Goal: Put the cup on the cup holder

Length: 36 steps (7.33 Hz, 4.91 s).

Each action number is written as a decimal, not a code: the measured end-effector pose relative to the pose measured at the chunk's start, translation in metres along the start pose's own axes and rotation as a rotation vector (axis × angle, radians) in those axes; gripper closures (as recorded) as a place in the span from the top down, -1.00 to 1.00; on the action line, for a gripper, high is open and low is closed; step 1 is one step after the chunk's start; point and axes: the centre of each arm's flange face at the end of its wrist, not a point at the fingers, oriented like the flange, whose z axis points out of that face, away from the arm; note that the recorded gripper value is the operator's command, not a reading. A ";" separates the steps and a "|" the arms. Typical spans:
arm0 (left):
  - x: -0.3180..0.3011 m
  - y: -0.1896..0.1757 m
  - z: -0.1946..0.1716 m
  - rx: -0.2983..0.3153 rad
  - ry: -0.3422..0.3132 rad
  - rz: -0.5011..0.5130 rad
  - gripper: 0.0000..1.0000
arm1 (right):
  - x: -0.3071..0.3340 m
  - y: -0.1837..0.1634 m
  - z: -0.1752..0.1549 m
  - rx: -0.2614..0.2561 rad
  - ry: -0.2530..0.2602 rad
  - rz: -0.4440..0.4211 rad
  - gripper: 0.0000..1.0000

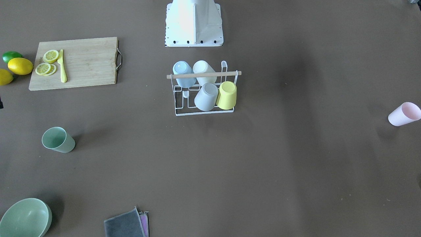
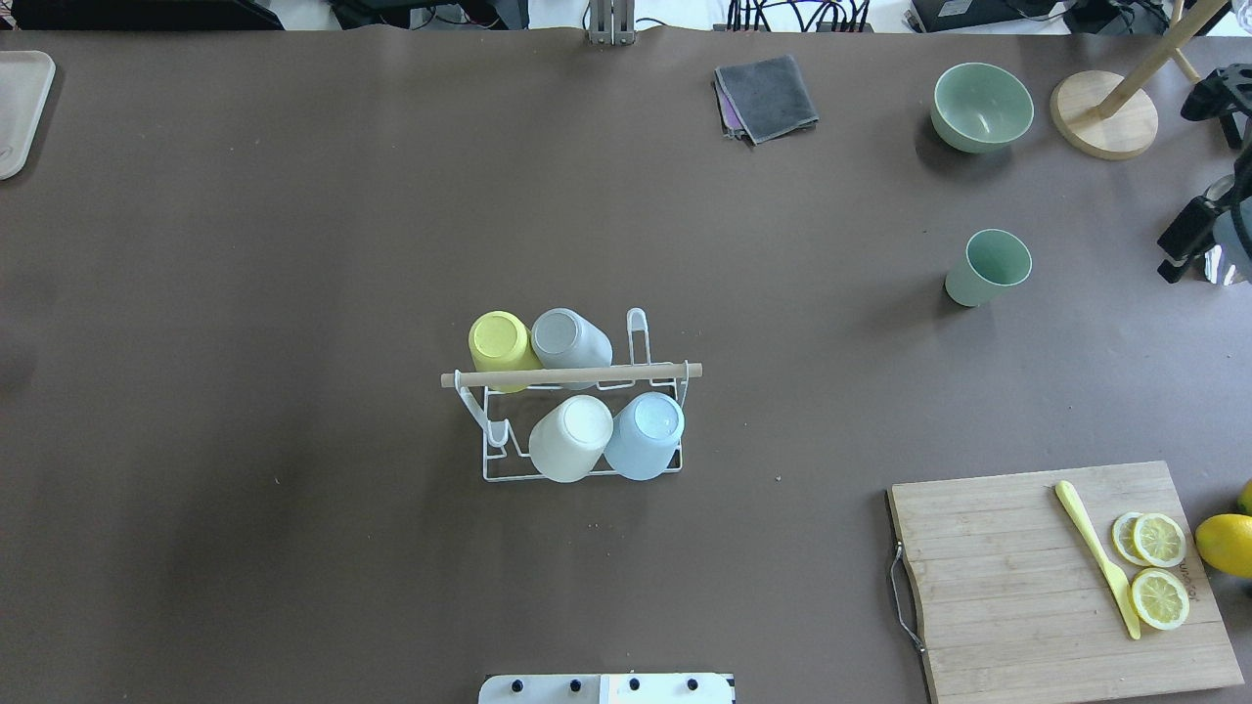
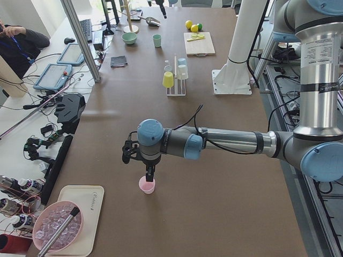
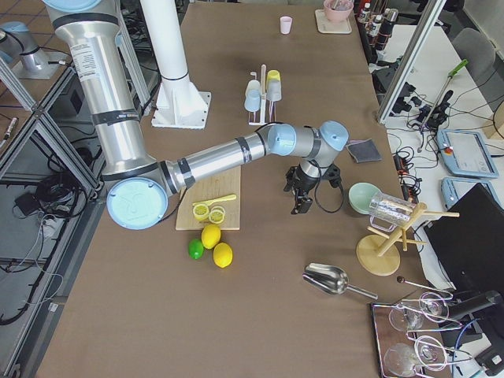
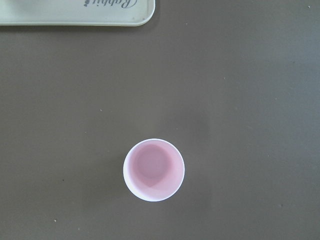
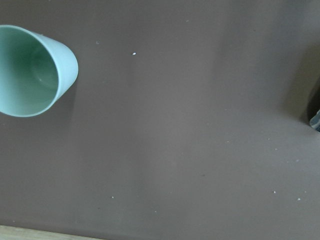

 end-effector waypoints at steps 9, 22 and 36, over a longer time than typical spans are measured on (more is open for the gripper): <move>0.122 -0.028 0.097 -0.088 -0.358 0.454 0.97 | -0.160 -0.157 0.024 -0.201 0.139 -0.153 0.98; 0.190 -0.031 0.204 -0.649 -0.866 1.617 0.96 | -0.179 -0.221 0.064 -0.405 0.234 -0.288 0.98; 0.148 -0.008 0.239 -0.885 -0.870 1.498 0.96 | -0.200 -0.211 0.118 -0.650 0.341 -0.487 0.98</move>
